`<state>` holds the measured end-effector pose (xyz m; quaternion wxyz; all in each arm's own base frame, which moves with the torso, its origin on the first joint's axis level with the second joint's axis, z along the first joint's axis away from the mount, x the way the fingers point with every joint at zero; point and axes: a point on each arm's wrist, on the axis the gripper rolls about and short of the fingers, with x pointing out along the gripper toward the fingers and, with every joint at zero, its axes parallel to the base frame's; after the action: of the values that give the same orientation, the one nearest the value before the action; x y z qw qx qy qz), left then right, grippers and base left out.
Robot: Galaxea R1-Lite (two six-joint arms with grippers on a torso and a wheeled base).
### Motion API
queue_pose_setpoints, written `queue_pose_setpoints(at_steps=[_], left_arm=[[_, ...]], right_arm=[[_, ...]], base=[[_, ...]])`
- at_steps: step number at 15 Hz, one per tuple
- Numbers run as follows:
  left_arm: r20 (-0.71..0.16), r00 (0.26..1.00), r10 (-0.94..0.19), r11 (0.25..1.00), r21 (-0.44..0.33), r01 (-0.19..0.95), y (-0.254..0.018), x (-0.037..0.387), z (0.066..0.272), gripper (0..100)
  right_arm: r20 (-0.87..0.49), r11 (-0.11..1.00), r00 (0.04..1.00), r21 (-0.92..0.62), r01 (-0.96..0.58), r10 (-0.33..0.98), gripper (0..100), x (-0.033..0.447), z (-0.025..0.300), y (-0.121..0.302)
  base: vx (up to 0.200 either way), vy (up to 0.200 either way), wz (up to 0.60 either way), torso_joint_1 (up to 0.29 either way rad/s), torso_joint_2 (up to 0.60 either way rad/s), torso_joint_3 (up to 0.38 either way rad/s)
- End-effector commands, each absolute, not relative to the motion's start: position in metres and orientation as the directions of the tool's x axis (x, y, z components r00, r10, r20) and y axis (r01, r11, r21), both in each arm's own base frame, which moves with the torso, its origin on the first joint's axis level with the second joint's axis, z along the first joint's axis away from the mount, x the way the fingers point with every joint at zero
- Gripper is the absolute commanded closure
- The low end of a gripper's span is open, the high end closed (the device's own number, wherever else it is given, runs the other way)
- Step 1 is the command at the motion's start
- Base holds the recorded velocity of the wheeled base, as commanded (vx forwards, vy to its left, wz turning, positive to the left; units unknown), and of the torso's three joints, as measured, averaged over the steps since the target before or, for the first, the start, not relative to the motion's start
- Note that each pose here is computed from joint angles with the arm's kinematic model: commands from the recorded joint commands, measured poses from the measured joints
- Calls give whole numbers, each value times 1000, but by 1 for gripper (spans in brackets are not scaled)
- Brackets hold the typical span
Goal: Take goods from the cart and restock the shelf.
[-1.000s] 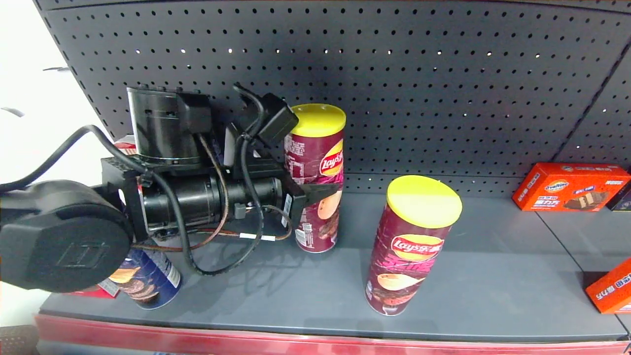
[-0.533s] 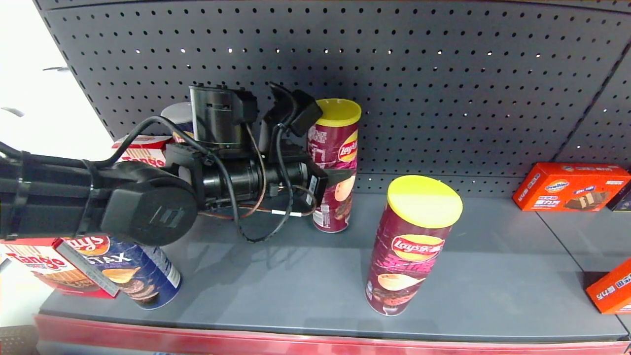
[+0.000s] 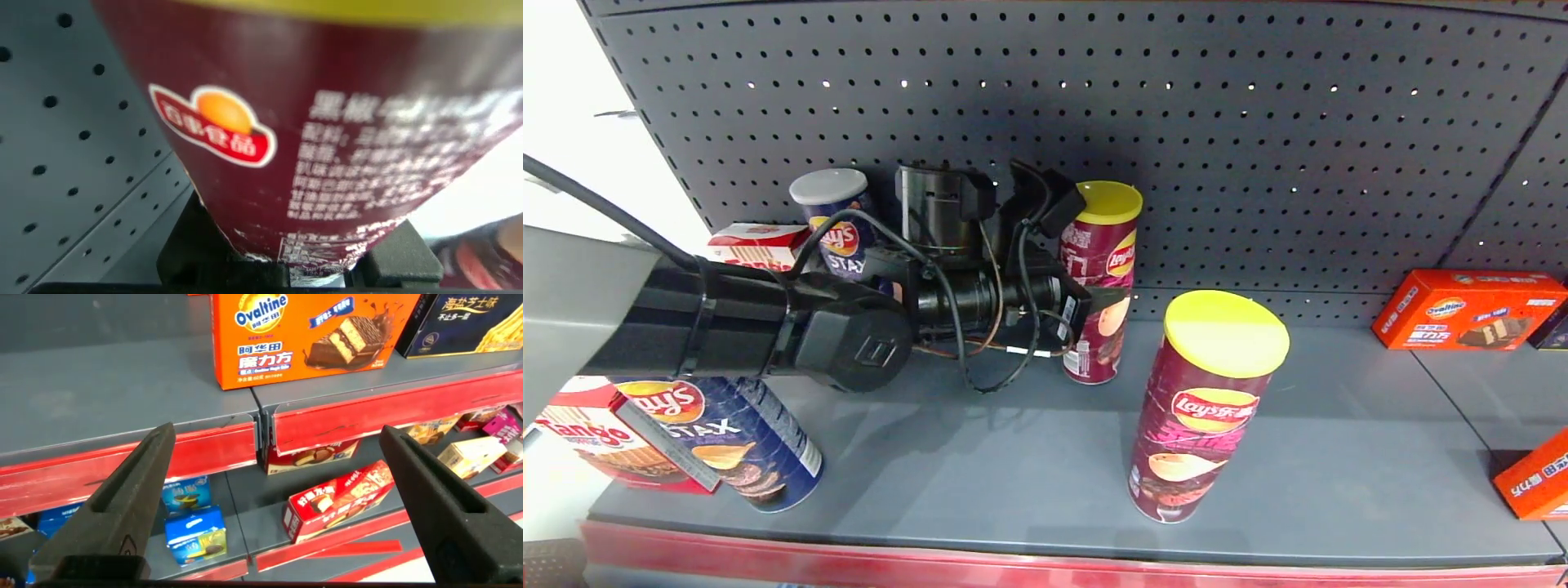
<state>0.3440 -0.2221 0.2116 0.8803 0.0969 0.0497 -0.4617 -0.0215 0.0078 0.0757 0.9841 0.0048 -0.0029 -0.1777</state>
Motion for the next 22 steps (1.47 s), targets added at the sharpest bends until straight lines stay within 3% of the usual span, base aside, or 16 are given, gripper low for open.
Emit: queue_pose_setpoints(at_steps=[1,12,13,16,22], left_arm=[[-183,565,-804,552,122,825,-230,355,203,100],[-186,550,-814,535,126,835,-248,366,189,100],[-187,550,-814,535,125,835,-248,366,189,0],[-196,546,-815,532,122,838,-249,362,187,0],[-143,556,-818,539,143,830,-223,323,209,0]], right_arm=[[3,937,937,11,350,-350,0,-21,76,8],[3,937,937,11,350,-350,0,-21,76,8],[3,937,937,11,350,-350,0,-21,76,8],[3,937,937,11,350,-350,0,-21,76,8],[3,937,937,11,350,-350,0,-21,76,8]], base=[[0,0,0,0,0,0],[0,0,0,0,0,0],[0,0,0,0,0,0],[0,0,0,0,0,0],[0,0,0,0,0,0]])
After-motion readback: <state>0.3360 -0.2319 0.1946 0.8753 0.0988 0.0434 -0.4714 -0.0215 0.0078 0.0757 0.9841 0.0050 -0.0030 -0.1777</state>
